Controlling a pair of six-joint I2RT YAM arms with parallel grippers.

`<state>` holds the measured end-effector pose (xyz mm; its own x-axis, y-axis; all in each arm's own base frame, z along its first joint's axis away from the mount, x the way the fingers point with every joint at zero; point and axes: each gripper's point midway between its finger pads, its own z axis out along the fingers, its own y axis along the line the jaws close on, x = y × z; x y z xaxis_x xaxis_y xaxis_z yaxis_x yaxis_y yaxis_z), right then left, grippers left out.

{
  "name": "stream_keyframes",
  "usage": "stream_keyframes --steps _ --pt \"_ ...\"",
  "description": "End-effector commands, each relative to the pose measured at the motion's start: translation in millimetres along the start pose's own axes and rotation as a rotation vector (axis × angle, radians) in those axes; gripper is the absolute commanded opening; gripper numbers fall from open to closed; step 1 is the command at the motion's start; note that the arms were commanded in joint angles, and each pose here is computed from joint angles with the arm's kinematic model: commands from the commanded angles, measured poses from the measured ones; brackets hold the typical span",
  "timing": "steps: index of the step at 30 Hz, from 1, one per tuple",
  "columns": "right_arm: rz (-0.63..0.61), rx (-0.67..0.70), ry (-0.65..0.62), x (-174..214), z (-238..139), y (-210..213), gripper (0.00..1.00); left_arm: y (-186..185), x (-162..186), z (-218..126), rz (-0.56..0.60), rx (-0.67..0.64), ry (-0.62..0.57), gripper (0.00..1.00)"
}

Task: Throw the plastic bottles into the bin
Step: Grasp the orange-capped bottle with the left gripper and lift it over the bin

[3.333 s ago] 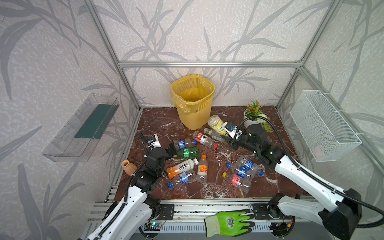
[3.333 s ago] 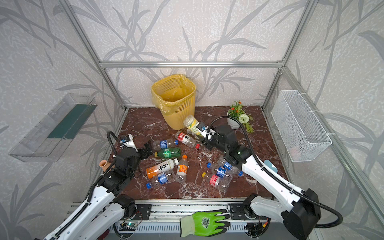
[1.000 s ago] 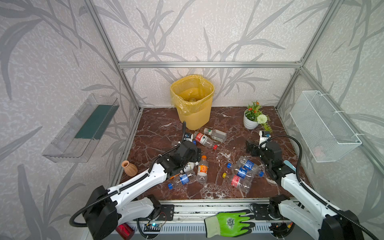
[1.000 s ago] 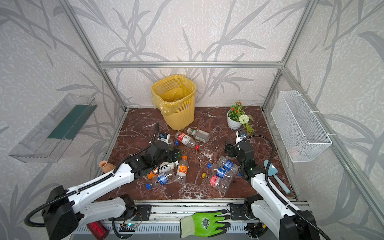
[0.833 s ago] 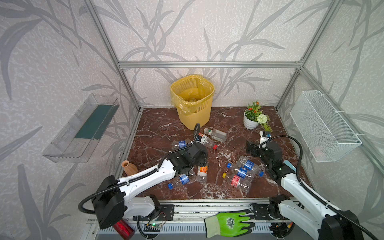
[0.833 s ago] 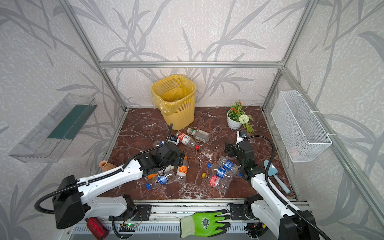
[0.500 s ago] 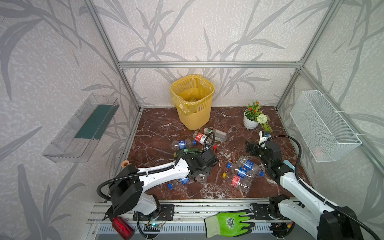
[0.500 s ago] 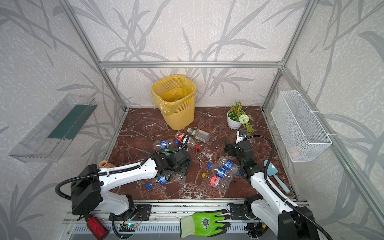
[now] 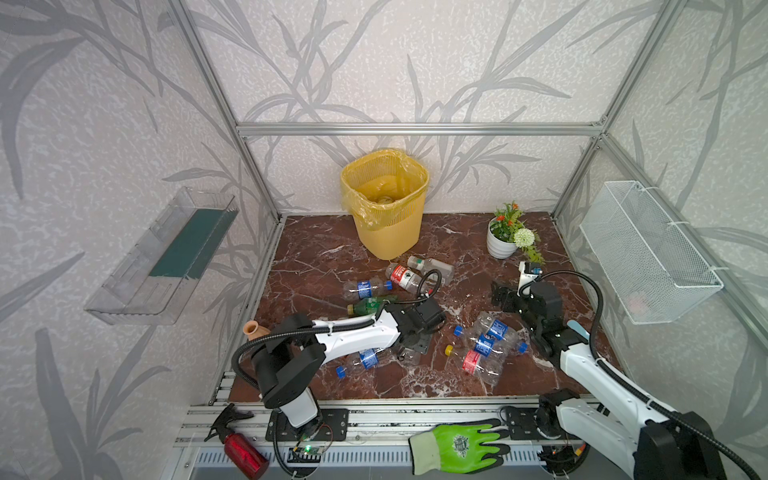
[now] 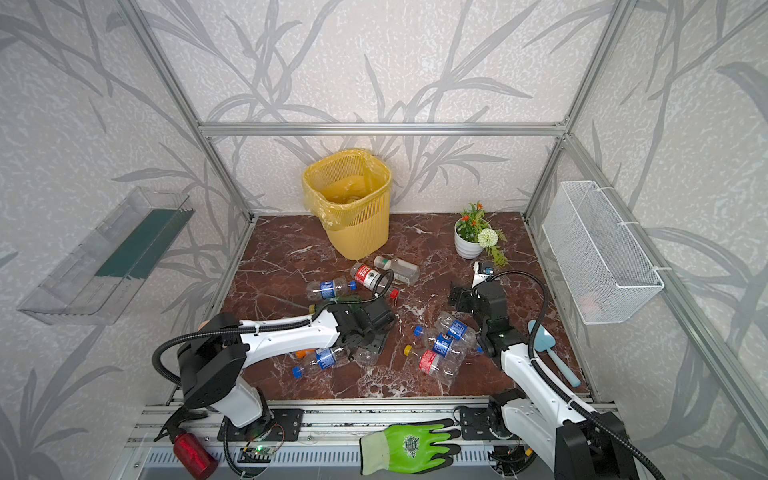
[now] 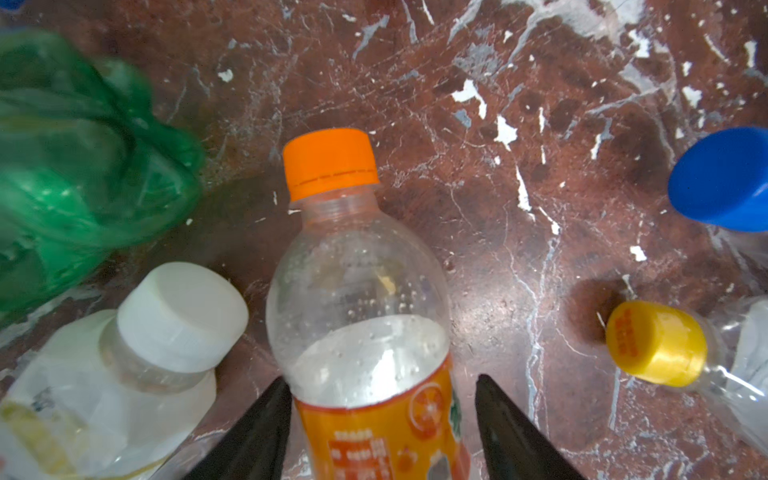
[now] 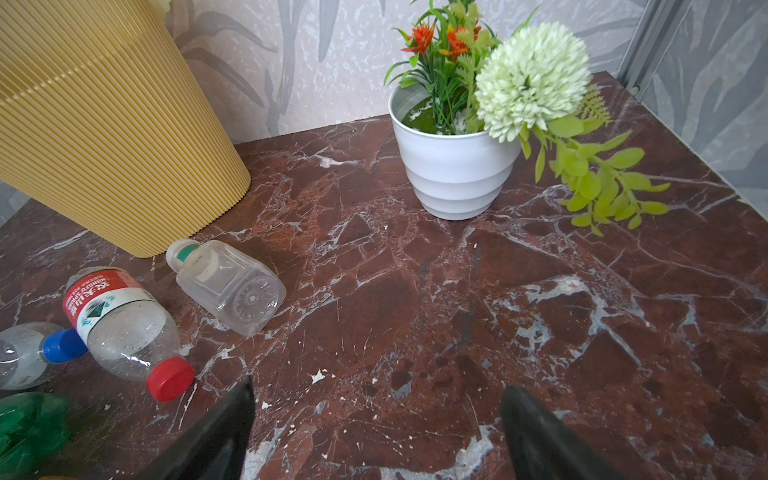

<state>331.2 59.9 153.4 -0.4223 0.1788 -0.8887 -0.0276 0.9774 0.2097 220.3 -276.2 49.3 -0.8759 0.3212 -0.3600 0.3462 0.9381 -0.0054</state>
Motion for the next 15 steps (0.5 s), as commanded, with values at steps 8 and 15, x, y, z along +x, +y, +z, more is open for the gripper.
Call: stream_keyframes --steps 8,15 --pt "0.016 -0.006 -0.042 -9 -6 -3 0.92 -15 -8 17 0.039 0.014 0.018 0.71" --pt "0.025 -0.006 -0.043 -9 -7 -5 0.93 -18 -8 18 0.042 0.027 0.014 0.58"
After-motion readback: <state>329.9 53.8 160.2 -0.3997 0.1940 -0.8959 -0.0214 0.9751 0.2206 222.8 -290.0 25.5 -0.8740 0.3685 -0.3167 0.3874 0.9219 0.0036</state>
